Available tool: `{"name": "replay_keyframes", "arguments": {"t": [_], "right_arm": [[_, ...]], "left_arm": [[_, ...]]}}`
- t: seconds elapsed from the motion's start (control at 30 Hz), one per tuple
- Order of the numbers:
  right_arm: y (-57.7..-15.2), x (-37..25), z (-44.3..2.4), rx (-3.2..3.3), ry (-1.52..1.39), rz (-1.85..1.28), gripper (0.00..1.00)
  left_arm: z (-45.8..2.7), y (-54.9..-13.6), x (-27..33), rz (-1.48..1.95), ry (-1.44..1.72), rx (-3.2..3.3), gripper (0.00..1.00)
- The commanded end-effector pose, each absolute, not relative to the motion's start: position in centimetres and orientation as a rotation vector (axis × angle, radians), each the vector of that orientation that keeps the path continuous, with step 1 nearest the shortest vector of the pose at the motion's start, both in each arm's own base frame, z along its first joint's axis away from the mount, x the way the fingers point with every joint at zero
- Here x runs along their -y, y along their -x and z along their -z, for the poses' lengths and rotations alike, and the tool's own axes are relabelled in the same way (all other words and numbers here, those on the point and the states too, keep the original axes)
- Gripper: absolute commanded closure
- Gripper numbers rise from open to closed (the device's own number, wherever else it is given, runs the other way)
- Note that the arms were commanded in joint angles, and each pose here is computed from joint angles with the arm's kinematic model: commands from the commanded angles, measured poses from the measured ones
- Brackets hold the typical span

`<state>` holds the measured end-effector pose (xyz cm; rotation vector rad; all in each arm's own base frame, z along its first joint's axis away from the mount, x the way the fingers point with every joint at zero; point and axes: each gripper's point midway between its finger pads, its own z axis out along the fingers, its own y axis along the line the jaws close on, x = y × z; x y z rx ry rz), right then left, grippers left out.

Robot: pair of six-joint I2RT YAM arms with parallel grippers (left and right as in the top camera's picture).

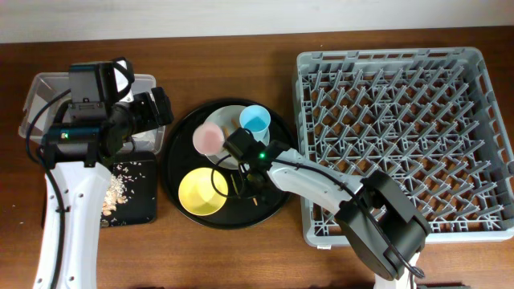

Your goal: Sort waste into correct bins and load items into the dishwasher rack

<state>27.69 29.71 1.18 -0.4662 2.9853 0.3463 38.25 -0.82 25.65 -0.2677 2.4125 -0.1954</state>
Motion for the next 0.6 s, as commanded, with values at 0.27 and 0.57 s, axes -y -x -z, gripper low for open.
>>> {"name": "replay_keyframes", "arguments": {"t": [0.27, 0.57], "right_arm": [[-29.6, -28.2, -7.9, -3.004, 0.357, -0.322, 0.96], [-31.9, -25.7, -16.3, -2.918, 0.403, -0.343, 0.96]], "left_arm": [[-26.3, -38.4, 0.7, 0.197, 0.27, -2.395, 0.01], [-26.3, -38.4, 0.7, 0.197, 0.27, -2.395, 0.01]]}}
